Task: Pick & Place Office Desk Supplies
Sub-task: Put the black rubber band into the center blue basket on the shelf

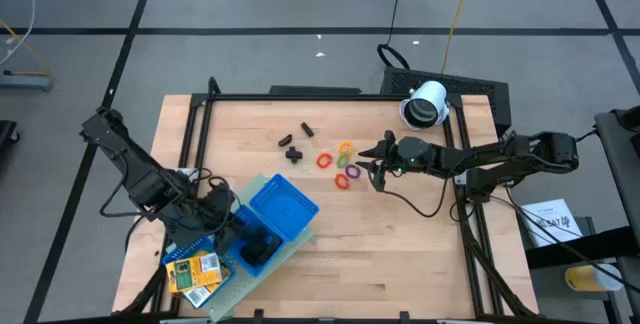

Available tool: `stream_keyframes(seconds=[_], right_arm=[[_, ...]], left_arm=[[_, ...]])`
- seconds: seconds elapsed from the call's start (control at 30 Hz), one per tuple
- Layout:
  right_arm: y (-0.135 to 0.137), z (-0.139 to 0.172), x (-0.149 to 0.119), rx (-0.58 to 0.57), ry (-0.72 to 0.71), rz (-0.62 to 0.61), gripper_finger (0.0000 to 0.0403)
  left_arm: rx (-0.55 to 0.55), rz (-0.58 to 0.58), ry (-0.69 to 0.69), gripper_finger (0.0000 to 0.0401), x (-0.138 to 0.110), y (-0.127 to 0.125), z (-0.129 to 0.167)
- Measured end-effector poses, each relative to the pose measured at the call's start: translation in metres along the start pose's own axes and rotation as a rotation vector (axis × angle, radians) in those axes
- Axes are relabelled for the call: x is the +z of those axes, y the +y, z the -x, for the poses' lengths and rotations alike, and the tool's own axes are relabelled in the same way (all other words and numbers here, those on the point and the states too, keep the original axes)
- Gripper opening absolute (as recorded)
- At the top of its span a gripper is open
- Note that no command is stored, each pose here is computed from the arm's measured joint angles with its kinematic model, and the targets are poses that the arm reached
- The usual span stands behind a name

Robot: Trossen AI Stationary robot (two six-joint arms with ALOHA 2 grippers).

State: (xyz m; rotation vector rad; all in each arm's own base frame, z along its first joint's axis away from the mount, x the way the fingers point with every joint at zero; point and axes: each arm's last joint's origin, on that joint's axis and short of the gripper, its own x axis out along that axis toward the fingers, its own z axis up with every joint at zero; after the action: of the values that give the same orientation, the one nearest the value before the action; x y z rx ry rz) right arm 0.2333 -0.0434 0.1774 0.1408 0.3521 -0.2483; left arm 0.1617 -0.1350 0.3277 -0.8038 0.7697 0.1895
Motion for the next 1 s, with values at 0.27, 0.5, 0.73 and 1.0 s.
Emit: stream_keyframes(seconds=[0.27, 0.5, 0.73, 1.0], right_arm=[[0.0, 0.0, 0.0, 0.0, 0.0, 0.0, 0.0128], [0.0, 0.0, 0.0, 0.0, 0.0, 0.0, 0.0128], [0.0, 0.0, 0.0, -0.003, -0.001, 0.0, 0.0128], [0.0, 0.0, 0.0, -0.003, -0.001, 0.0, 0.0128]], left_arm=[[-0.002, -0.082, -0.024, 0.0202, -0.002, -0.001, 0.002], [-0.027, -0.236, -0.245, 0.0198, 0.01, -0.01, 0.001], [-0.021, -0.397, -0.491, 0.0195, 0.035, -0.022, 0.002], [0.128, -0.515, -0.723, 0.0202, 0.071, -0.022, 0.002]])
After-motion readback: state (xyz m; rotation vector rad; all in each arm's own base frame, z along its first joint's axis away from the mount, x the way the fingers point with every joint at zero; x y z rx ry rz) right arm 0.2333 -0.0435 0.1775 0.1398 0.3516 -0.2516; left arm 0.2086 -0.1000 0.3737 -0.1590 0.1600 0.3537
